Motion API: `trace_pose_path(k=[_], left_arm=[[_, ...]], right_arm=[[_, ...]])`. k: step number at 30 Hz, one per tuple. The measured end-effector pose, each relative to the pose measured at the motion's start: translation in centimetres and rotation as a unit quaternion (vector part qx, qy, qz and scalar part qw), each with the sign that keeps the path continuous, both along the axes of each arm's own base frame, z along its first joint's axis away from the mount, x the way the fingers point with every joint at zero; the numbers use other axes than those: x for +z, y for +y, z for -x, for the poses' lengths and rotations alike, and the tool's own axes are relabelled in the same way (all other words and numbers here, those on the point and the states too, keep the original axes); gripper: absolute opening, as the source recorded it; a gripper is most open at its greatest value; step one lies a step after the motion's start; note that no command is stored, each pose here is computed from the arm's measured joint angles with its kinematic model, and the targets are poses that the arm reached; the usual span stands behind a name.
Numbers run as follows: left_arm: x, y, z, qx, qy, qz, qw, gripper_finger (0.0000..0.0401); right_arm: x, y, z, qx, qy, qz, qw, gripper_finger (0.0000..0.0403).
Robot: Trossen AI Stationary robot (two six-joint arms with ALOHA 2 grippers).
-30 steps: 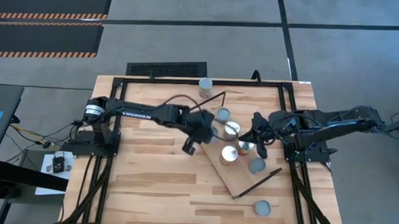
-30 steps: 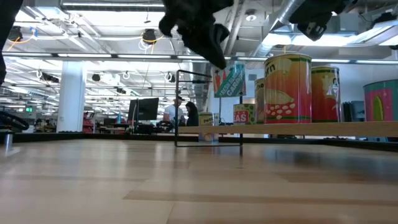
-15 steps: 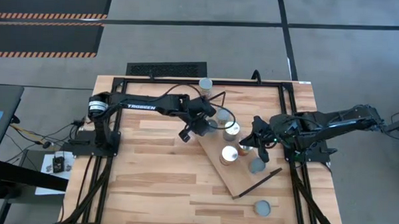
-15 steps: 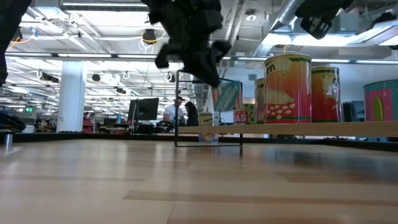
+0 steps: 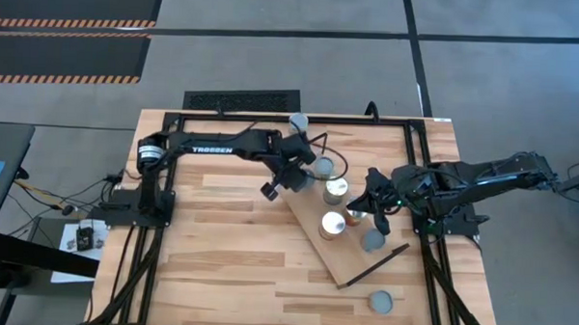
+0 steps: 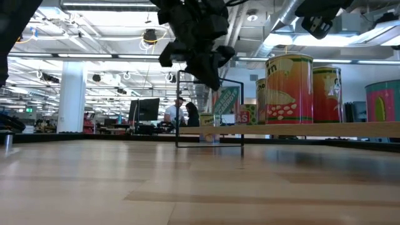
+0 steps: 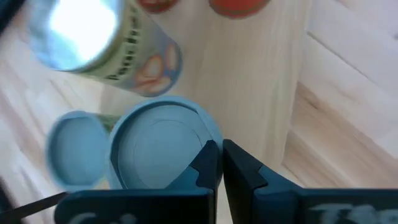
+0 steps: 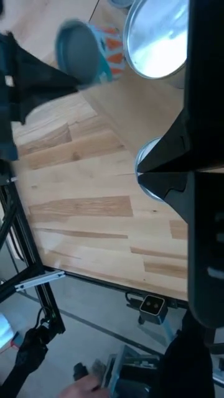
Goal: Pick and place cans onto a shelf
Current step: Put the canned carrots on the shelf
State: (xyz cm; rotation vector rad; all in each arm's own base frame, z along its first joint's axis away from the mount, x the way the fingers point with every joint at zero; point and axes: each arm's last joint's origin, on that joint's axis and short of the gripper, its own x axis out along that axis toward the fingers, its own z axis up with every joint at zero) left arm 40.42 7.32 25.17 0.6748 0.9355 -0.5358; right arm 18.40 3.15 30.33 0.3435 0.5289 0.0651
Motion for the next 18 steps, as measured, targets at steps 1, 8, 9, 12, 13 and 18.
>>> trace_pose_path(k=[1, 8, 9, 12, 13, 18], left_arm=[[0.4, 0.1, -0.1, 0.001, -0.004, 0.000, 1.000, 0.0000], [4.2, 0.8, 0.5, 0.009, 0.014, 0.004, 1.000, 0.0000], [4.4, 0.8, 0.6, 0.010, 0.016, 0.004, 1.000, 0.0000], [4.2, 0.8, 0.7, 0.019, 0.034, 0.013, 0.999, 0.0000], [3.5, 0.8, 0.5, 0.023, 0.049, 0.015, 0.998, 0.0000], [0.7, 0.8, -1.0, 0.044, 0.074, 0.018, 0.996, 0.0000]], right_arm=[[0.0, 0.0, 0.0, 0.000, 0.000, 0.000, 1.000, 0.0007], [0.0, 0.0, 0.0, 0.000, 0.000, 0.000, 1.000, 0.0007], [0.0, 0.0, 0.0, 0.000, 0.000, 0.001, 1.000, 0.0007], [0.0, 0.0, 0.0, 0.001, -0.001, 0.002, 1.000, 0.0007], [0.0, 0.0, 0.0, 0.001, -0.001, 0.002, 1.000, 0.0007], [0.1, 0.0, 0.0, 0.002, -0.005, 0.004, 1.000, 0.0007]])
